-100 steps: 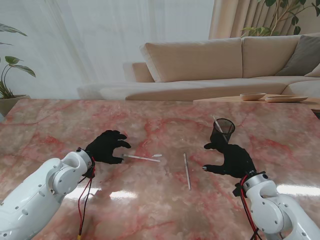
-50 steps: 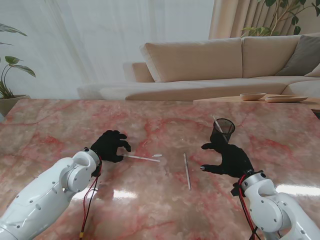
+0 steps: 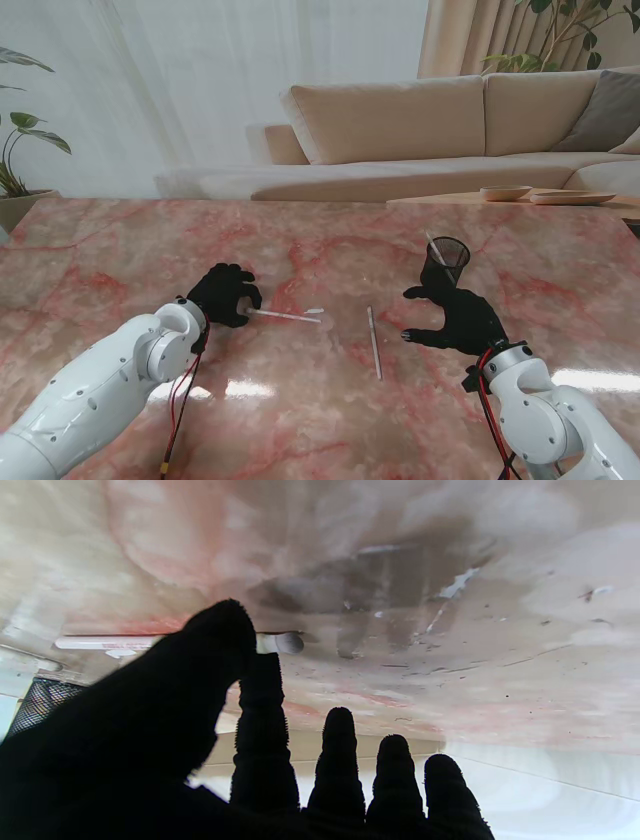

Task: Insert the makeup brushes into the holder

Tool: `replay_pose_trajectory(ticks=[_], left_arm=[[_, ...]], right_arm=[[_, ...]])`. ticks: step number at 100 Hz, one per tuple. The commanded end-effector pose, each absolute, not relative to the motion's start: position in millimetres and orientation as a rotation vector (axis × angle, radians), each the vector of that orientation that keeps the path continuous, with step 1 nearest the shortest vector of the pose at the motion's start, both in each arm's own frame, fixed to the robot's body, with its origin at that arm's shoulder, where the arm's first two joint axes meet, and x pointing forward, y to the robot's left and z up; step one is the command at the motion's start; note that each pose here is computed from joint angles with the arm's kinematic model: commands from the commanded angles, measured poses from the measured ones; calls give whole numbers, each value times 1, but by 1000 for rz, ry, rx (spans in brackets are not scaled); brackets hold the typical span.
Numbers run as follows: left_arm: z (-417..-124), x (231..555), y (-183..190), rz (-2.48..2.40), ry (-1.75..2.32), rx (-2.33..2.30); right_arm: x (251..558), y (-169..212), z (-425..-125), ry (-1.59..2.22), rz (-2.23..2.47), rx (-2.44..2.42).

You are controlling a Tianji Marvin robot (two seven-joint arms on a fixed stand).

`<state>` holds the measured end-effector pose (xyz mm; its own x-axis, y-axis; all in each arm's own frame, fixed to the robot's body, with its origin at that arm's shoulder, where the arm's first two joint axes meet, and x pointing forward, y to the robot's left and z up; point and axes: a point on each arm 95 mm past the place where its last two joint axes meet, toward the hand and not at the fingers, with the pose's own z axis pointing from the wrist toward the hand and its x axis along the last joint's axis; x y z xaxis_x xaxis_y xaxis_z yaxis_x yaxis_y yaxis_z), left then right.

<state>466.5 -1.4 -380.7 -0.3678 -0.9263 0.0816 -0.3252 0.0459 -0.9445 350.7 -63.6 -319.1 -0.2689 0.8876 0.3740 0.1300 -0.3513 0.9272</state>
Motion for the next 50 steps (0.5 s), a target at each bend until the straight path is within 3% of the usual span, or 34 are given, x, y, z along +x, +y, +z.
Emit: replay_pose_trajectory(ticks=[1,50], left_arm=[[-387,465,0,-1316,1746,-1280],[-406,469,-2,-1316,1696,-1314]], right_arm=[[349,-65,-324,1301,1665,1417],[349,-66,-324,1296,1660,1430]])
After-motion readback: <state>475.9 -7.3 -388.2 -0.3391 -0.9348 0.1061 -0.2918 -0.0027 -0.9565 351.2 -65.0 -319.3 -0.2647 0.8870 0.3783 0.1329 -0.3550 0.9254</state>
